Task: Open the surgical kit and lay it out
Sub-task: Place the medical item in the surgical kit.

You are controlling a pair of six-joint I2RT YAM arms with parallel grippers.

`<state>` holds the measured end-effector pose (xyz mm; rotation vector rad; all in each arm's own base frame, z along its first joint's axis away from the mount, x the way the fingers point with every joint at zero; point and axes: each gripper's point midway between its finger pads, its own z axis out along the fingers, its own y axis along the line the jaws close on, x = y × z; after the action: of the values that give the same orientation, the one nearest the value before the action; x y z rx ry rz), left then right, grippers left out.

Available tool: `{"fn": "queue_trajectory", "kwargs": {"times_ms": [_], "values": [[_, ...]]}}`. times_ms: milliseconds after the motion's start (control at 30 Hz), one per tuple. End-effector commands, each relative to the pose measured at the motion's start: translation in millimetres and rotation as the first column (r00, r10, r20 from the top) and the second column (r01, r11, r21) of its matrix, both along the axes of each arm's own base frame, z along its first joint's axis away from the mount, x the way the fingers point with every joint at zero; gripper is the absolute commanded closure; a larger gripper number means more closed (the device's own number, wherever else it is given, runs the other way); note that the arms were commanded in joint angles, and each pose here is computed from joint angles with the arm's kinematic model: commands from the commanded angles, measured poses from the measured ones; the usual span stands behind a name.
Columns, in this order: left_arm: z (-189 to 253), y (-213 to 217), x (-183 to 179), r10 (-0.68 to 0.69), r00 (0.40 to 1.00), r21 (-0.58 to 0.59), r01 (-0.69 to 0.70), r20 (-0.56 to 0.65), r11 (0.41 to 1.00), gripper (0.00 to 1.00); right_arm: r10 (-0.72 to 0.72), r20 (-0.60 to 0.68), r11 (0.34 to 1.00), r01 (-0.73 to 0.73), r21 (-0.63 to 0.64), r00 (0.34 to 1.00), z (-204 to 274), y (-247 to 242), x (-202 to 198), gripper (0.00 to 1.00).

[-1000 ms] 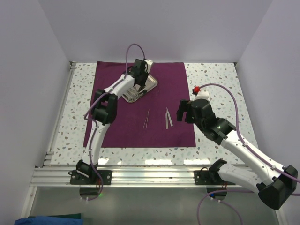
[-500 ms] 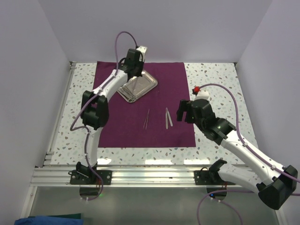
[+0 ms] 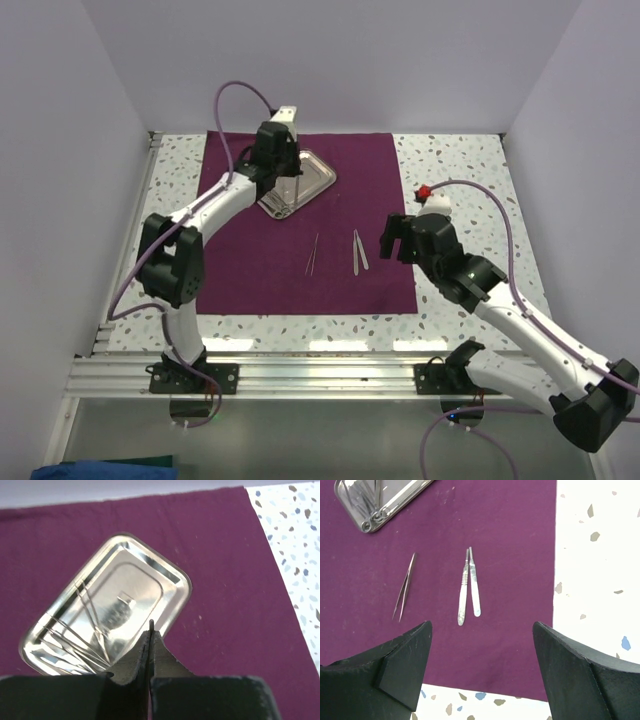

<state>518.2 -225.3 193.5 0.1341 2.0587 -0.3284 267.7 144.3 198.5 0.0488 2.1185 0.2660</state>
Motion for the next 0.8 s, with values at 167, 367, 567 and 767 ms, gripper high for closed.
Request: {"fn": "queue_trajectory", "kwargs": {"times_ms": [167,367,567,767], "values": [[10,-85,-66,-0.009,1.000,-0.335,0.014,0.018,0.942,1.00,-0.125,0.086,0.992,0.124,0.016,0.988,18,-26,1,0.13],[-21,-150,-101,-0.086,0.996,-0.370,0.072,-0.021,0.926,1.00,-0.151,0.099,0.988,0.150,0.016,0.984,22,-33,-1,0.13],[-51,-168,-113,-0.073,0.995,-0.353,0.047,-0.061,0.935,1.00,-0.164,0.109,0.986,0.164,0.015,0.980,24,-38,-4,0.12],[-82,-175,-120,-0.085,0.989,-0.342,0.038,-0.124,0.939,1.00,-0.161,0.100,0.987,0.161,0.013,0.982,21,-37,-3,0.12]]}}
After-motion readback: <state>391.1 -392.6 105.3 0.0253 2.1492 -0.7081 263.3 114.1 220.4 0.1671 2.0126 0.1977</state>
